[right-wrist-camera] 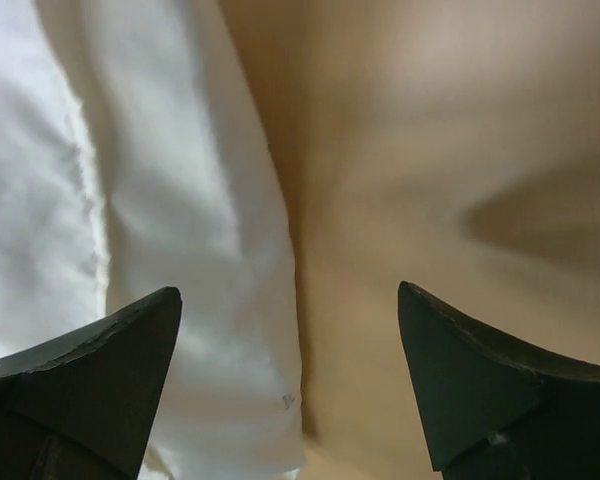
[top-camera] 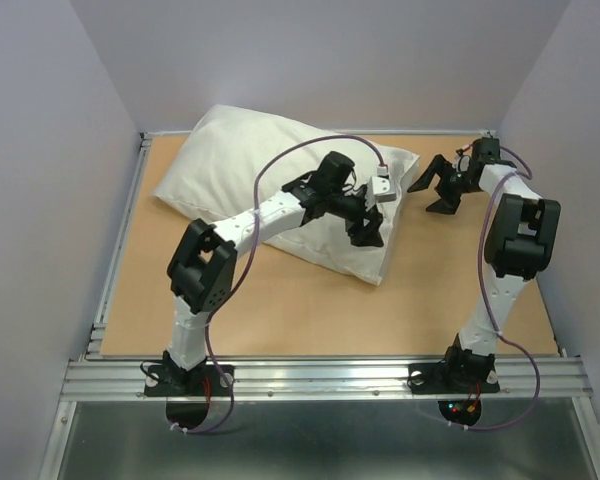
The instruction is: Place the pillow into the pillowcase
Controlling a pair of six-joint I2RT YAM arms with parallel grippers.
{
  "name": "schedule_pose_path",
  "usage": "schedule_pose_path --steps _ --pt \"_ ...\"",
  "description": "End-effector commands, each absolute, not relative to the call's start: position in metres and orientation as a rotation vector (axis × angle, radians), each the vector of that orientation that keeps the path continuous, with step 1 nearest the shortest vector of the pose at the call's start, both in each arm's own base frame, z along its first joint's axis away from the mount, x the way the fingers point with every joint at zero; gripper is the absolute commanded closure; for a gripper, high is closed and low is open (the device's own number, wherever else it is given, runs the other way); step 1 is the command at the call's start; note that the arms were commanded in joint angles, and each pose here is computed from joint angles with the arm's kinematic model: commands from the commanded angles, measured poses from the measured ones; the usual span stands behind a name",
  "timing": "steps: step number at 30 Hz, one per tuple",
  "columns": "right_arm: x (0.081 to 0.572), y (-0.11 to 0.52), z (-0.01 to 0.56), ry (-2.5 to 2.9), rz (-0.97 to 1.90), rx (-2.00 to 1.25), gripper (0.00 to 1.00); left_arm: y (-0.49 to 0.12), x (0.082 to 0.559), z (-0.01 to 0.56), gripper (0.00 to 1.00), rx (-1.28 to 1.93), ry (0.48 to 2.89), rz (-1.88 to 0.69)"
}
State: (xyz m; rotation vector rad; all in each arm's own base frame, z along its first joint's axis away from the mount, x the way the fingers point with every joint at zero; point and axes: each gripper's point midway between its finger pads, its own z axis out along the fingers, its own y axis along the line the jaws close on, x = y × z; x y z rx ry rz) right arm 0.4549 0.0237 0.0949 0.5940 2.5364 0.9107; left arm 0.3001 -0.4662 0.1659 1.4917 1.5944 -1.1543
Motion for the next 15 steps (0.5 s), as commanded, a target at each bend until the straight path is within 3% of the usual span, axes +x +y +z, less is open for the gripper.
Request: schedule_pose_path --steps 1,5,8,11,14,15 --pt "0.510 0.012 0.113 2.400 0.853 0.477 0.06 -0.427 0.262 0.243 0.20 1.650 1.289 -1.010" --pt "0.537 0.015 0.102 2.369 0.903 0.447 0.06 -0.407 0.244 0.198 0.19 1.835 1.278 -0.889" --pt "0.557 0.028 0.098 2.337 0.988 0.403 0.15 -0.406 0.246 0.178 0.20 1.848 1.348 -0.872" --pt "0.581 0.040 0.107 2.282 1.038 0.343 0.31 -0.403 0.254 0.185 0.21 1.803 1.398 -0.863" --pt "0.608 0.046 0.110 2.233 1.047 0.320 0.63 -0.389 0.264 0.206 0.21 1.709 1.445 -0.830" --pt "0.618 0.043 0.097 2.230 1.038 0.337 0.82 -0.383 0.269 0.210 0.22 1.677 1.472 -0.821"
